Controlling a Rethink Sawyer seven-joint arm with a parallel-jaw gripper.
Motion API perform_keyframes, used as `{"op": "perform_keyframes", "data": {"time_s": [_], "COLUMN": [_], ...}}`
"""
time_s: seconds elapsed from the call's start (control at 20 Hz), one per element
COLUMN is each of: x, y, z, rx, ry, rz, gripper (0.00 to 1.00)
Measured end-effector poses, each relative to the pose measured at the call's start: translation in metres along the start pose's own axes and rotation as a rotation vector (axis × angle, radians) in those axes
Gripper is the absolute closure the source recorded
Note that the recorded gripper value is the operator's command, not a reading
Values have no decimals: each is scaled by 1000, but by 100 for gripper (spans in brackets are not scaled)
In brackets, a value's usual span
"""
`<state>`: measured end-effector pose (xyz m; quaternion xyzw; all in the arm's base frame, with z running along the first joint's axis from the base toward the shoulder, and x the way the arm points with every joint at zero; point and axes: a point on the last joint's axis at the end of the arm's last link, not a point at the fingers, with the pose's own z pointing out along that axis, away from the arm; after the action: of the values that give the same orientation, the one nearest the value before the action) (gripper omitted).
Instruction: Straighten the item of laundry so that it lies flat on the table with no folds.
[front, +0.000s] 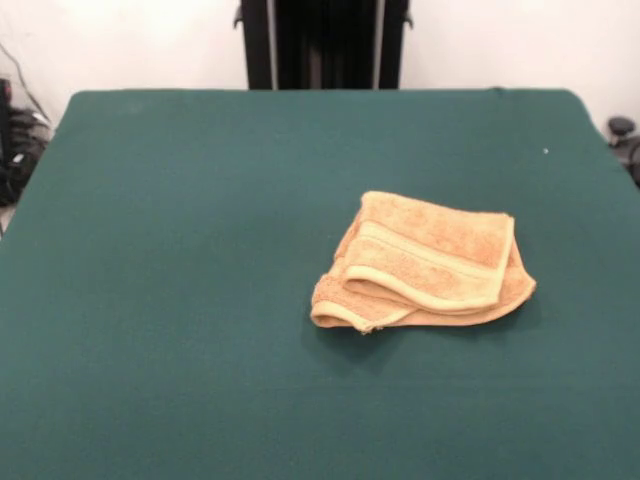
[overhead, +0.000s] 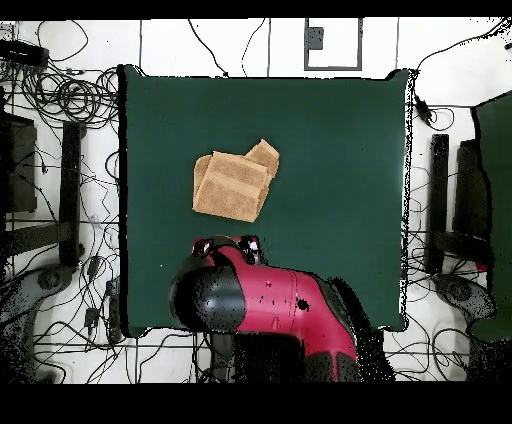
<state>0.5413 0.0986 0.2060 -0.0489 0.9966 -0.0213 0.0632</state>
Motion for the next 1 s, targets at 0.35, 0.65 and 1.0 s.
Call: {"op": "perform_keyframes", "data": {"time_s": [0.35,0.65,1.0], "x": [-22,-35,-41], "y": [-4,-11,-25], "z": [23,47,78], "rx": [5,6,12], "ry": [-35,-38,-53], "rz": [0,7,25], "gripper": [0,0,0]}}
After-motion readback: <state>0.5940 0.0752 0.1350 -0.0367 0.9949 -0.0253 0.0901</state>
